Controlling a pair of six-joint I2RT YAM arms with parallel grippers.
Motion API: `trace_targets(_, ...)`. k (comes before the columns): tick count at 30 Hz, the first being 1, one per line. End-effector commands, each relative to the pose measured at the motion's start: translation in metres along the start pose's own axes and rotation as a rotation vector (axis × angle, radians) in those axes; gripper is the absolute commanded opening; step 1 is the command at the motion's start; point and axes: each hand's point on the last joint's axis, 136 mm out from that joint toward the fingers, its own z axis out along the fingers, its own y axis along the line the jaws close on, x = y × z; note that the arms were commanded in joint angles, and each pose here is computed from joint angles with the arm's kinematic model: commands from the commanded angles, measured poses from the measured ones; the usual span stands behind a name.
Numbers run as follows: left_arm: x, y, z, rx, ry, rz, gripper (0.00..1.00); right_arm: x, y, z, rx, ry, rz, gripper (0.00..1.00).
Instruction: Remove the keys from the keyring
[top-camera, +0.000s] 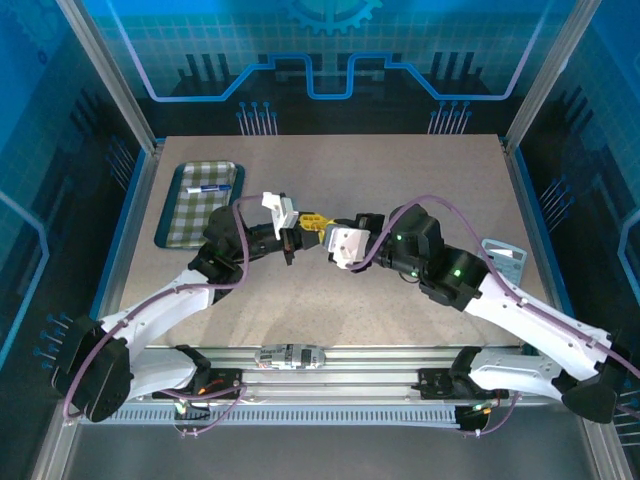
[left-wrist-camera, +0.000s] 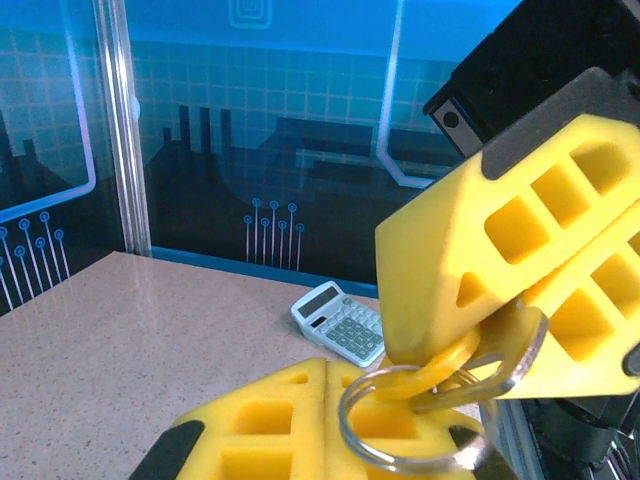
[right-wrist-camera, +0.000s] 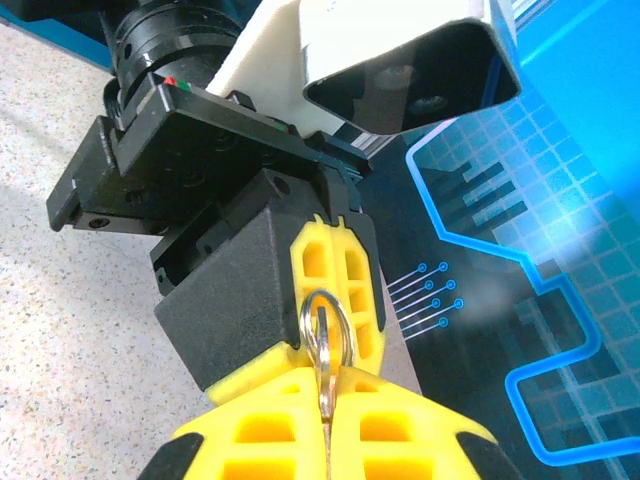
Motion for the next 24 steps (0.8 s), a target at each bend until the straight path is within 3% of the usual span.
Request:
trace_targets(1, -0.074, -0.02, -0.003, 0.046, -0.185, 0.163, 0.0, 0.019, 0.034, 0.013, -0.14, 0.067, 0.087, 0.0)
trace_targets(2, -0.072, -0.02, -0.004, 0.042, -0.181, 0.172, 0.0, 0.018, 0.03, 0.012, -0.142, 0.069, 0.116, 0.0)
trace_targets(5, -0.064, -0.012, -0.007, -0.02, -0.168, 0.185, 0.22, 0.016, 0.02, 0.009, -0.131, 0.079, 0.178, 0.0)
trace_targets(9, -0.054, -0.007, -0.01, -0.057, -0.166, 0.2, 0.39, 0.011, 0.012, 0.003, -0.139, 0.102, 0.235, 0.0)
trace_targets(24, -0.045, -0.029, 0.001, 0.045, -0.19, 0.27, 0.47, 0.009, 0.002, -0.001, -0.193, 0.176, 0.381, 0.0)
